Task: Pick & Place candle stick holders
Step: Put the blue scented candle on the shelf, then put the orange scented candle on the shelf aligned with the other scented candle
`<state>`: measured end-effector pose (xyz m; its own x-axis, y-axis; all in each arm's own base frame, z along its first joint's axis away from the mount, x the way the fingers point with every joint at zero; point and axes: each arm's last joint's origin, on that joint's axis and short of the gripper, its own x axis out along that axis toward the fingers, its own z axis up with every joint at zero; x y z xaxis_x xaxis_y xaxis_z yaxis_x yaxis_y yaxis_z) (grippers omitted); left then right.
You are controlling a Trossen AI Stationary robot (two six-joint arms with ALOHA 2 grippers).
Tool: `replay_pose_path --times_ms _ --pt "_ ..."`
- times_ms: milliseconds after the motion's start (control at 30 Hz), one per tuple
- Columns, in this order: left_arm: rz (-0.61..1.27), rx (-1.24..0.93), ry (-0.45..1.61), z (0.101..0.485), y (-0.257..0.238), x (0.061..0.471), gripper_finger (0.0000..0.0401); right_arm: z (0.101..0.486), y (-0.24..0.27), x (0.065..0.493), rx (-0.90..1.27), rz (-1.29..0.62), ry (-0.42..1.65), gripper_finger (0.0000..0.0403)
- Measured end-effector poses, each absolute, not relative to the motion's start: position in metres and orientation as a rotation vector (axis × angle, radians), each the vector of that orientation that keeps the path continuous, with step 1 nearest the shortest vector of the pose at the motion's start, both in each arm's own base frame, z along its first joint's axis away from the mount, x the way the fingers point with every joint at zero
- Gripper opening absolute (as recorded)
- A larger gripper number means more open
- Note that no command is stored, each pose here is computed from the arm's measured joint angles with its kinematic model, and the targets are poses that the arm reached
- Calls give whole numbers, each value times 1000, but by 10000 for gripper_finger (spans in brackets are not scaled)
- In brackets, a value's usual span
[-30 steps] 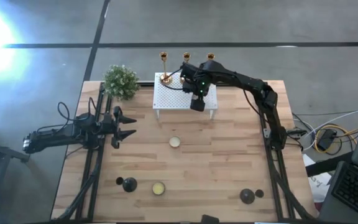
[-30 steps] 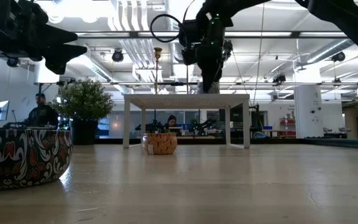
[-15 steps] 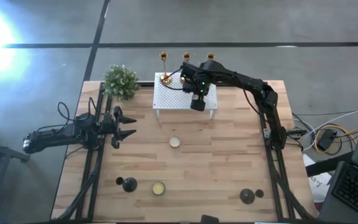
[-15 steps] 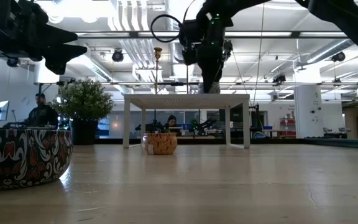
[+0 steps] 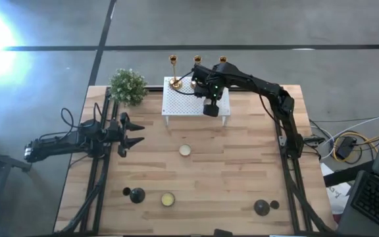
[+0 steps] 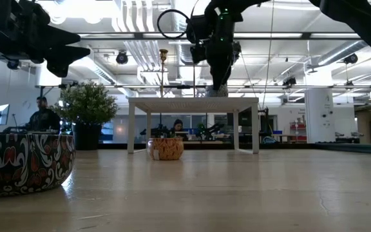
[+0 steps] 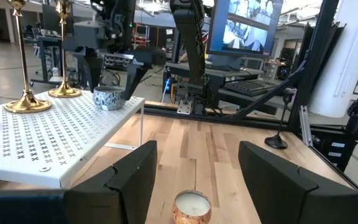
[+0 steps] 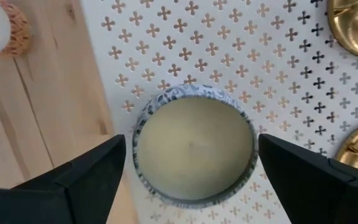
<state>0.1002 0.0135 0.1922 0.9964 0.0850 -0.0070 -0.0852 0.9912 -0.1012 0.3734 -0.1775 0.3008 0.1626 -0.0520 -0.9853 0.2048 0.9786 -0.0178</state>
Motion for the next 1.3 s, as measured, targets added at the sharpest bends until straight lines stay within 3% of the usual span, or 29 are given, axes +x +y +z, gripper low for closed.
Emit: replay_pose_path --times_ms 333,800,1033,1300 --pt "86 -102 3 192 14 100 232 343 -153 361 72 -165 1308 359" --pt "88 -112 1 192 14 100 232 413 -70 315 125 -149 1160 359" --pt "117 -168 -18 194 15 100 232 425 -29 290 156 -121 1146 359" --pt "-3 -100 -110 221 11 100 232 406 -7 253 177 -117 1227 359"
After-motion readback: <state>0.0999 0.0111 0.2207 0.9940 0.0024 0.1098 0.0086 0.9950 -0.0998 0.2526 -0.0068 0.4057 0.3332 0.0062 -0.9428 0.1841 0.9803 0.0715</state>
